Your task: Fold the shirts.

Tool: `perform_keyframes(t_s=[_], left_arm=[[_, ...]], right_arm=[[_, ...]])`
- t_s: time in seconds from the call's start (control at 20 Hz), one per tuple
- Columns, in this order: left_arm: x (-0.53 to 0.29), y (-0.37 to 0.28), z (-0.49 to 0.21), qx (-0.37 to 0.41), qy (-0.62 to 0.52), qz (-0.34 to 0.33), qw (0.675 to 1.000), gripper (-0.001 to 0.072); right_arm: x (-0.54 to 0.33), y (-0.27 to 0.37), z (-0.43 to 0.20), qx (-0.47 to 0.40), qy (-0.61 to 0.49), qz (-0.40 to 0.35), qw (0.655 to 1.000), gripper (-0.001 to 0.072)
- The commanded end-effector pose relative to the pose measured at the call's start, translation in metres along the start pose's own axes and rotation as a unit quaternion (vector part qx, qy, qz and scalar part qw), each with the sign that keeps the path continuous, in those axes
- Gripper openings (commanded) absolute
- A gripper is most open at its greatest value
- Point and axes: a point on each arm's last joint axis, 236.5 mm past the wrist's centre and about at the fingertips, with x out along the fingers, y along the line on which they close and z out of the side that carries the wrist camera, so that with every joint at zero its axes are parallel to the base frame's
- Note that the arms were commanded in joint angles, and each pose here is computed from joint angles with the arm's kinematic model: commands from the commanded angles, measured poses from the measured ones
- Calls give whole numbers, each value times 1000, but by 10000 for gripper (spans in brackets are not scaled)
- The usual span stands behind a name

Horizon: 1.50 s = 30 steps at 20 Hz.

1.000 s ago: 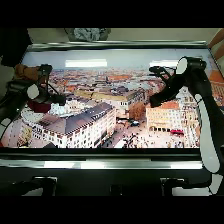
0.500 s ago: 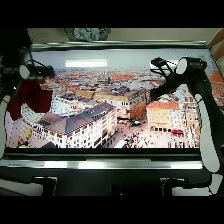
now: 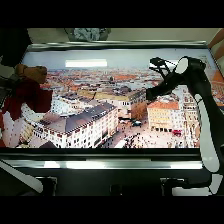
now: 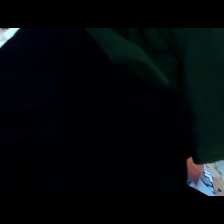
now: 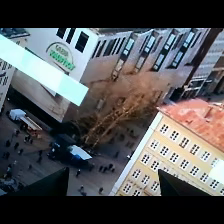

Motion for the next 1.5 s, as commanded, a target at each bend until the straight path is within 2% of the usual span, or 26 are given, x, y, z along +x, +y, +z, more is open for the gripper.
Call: perform_keyframes(t_s=[0.0, 0.15, 0.4, 0.45, 0.5, 0.55, 0.6, 0.8, 0.95, 1.05, 1.2, 1.35, 1.45], left_arm=[[25, 25, 2, -33, -3, 12, 999, 720], [43, 35, -8, -50, 6, 26, 998, 719], [63, 25, -15, -50, 1, 11, 999, 713], [67, 23, -14, -52, -4, 7, 999, 677], [70, 21, -14, -57, -5, 0, 998, 476], [71, 21, -15, -59, -4, -1, 998, 195], [71, 21, -16, -58, -3, -1, 998, 31], [30, 1, 10, -43, -33, -20, 998, 24], [-83, -58, 63, 51, -130, -76, 987, 24], [-191, -107, 81, 131, -207, -119, 962, 24], [-382, -173, 64, 191, -318, -212, 904, 25], [-526, -212, -9, 250, -356, -316, 843, 25], [-566, -228, -73, 308, -321, -367, 817, 25]], right_arm=[[0, 8, -4, 4, 8, 16, 1000, 664], [0, 11, -11, 4, 23, 23, 999, 664], [0, 12, -14, 5, 29, 25, 999, 664], [0, 12, -14, 5, 29, 25, 999, 664], [-1, 12, -14, 5, 30, 25, 999, 664], [-1, 13, -14, 5, 30, 26, 999, 664], [-1, 12, -14, 5, 30, 25, 999, 664], [-1, 13, -16, 5, 34, 27, 999, 665], [-4, 12, -17, -5, 34, 24, 999, 664], [-14, 12, -11, -31, 15, 16, 999, 663], [-53, 14, 8, -62, -42, -12, 997, 664], [-113, 18, 17, -85, -110, -57, 989, 664], [-154, 20, 11, -94, -139, -95, 981, 664]])
